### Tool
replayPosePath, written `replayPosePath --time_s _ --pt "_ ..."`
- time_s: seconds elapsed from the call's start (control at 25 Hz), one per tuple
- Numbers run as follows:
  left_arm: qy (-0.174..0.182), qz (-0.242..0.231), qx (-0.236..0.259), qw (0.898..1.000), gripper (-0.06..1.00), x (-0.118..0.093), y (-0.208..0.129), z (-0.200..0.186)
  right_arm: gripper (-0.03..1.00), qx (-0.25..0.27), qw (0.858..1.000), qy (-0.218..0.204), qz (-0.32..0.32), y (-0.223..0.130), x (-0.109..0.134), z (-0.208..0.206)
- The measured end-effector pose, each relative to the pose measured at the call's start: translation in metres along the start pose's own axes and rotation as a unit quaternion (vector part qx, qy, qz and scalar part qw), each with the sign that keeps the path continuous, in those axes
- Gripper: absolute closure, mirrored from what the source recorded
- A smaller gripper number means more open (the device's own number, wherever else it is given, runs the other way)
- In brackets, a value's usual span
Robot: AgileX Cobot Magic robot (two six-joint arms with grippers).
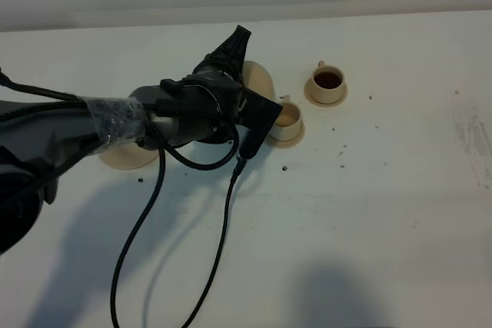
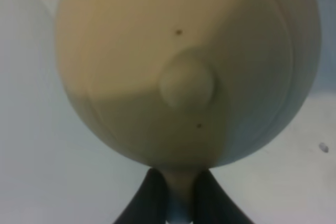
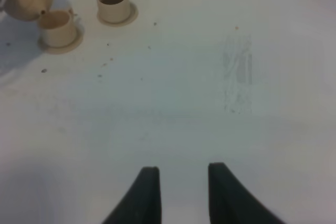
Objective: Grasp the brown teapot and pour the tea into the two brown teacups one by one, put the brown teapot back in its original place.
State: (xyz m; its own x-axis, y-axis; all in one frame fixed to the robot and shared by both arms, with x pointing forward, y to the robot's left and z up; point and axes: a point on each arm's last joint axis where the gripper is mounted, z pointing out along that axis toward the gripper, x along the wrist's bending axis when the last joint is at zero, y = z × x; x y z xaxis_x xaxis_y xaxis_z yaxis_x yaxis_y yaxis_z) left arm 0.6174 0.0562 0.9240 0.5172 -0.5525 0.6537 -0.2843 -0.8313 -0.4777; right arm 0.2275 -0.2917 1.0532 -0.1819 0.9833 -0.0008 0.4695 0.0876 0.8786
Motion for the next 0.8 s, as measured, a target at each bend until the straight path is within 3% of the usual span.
replayPosePath --time_s 0.8 --pt "0.024 0.022 0.014 0.999 0.85 0.011 0.009 -0.009 0.75 0.000 1.000 0.000 0.000 0.000 0.000 0.000"
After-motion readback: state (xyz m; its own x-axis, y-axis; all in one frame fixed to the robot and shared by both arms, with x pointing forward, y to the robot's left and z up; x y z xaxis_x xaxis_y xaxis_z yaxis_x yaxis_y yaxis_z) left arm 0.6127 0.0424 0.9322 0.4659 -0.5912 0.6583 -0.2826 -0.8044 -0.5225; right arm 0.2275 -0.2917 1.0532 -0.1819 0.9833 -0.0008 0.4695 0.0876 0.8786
